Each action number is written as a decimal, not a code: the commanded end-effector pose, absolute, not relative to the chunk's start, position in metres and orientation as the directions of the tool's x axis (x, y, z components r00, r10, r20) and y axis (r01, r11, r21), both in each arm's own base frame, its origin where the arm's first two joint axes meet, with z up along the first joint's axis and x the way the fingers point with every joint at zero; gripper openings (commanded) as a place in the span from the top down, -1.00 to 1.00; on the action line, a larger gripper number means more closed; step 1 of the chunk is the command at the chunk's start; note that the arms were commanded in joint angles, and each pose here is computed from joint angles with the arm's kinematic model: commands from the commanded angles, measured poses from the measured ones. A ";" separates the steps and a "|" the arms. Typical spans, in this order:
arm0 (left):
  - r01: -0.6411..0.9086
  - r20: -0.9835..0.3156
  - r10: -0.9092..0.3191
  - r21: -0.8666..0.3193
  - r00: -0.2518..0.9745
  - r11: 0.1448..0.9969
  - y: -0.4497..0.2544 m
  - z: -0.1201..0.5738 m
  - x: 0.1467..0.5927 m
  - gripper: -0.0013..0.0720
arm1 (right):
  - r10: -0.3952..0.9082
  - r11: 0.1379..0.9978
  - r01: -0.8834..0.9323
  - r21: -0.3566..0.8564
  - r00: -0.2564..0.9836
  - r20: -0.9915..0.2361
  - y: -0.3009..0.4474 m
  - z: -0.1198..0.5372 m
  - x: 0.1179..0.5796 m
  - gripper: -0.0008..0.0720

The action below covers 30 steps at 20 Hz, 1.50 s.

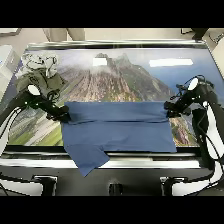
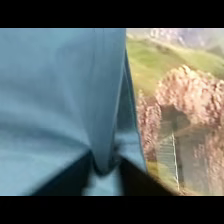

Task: Fold the clothes and pants, and hang the long-sleeved shirts on hangers.

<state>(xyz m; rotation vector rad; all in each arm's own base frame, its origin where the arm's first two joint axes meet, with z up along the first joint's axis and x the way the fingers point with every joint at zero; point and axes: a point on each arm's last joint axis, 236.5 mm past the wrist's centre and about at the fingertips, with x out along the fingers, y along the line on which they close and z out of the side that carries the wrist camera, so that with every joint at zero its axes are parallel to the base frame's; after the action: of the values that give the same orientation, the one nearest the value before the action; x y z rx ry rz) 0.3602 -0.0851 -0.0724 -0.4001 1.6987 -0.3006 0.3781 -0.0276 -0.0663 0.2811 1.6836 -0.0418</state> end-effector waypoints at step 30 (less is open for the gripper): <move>-0.208 -0.807 -0.573 -0.541 -0.143 0.815 -0.137 -0.118 0.175 0.91 | 0.332 0.888 0.422 0.183 -0.312 -0.890 -0.052 -0.086 0.216 -0.68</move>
<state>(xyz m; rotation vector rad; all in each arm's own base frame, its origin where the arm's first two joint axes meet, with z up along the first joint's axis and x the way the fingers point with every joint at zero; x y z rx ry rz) 0.1753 -0.1371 -0.1172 -0.6377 1.7243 -0.3379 0.2332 -0.0584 -0.0673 0.5573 1.8933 -0.1141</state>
